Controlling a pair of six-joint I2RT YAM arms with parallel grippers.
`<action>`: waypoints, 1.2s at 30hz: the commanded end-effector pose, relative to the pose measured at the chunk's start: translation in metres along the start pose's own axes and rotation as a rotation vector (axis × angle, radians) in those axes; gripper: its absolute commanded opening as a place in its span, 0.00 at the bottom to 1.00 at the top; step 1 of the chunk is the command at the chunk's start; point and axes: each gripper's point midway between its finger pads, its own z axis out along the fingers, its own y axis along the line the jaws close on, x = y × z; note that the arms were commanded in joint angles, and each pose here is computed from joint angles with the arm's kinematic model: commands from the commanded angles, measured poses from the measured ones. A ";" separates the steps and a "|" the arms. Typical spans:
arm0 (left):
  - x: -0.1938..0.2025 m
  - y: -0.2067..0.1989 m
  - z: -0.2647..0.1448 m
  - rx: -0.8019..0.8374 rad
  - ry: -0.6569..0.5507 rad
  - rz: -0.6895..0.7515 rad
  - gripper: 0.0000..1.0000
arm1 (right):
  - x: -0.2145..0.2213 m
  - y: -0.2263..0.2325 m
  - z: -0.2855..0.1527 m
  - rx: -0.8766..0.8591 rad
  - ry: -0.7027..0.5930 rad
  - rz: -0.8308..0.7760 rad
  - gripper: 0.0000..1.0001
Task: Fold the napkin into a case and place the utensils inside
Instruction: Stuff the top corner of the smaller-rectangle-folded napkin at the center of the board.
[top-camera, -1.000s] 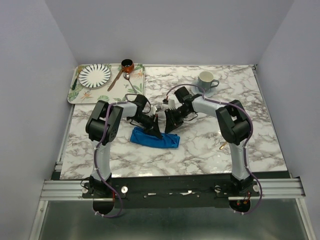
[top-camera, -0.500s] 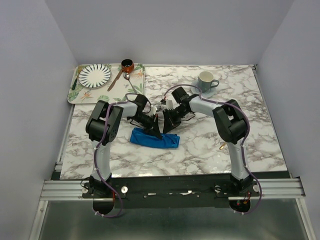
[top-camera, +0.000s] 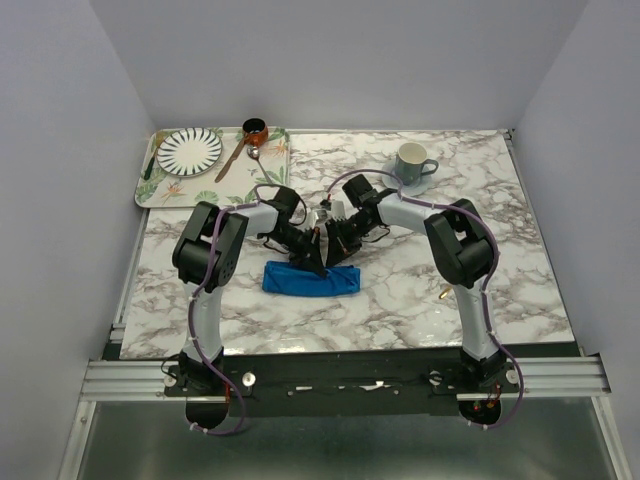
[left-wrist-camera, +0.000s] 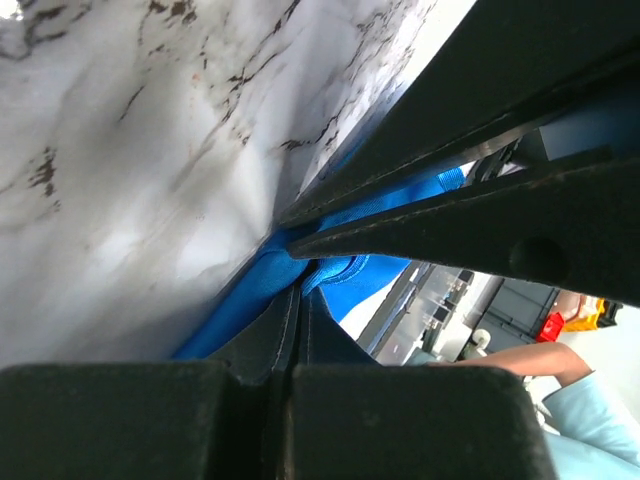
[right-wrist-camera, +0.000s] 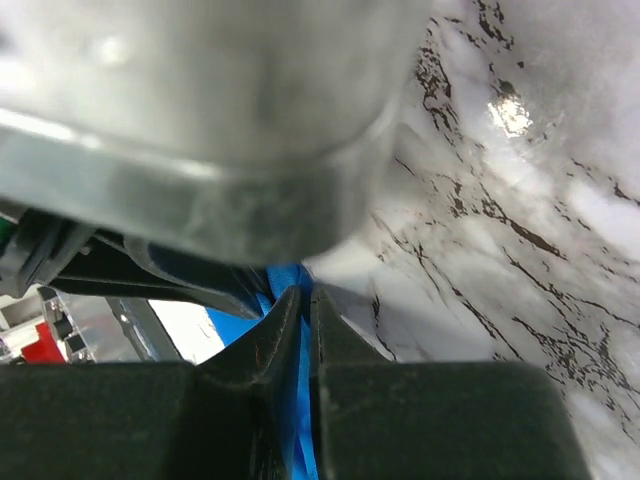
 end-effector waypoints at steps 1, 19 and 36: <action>-0.026 -0.015 -0.003 -0.015 -0.082 0.152 0.00 | 0.014 0.006 0.006 -0.038 0.048 0.010 0.15; -0.025 -0.023 -0.006 -0.039 -0.113 0.306 0.00 | 0.013 0.013 0.002 -0.061 0.039 -0.013 0.13; -0.010 0.014 0.004 -0.072 -0.066 0.262 0.00 | -0.001 0.006 -0.022 -0.048 -0.009 0.018 0.40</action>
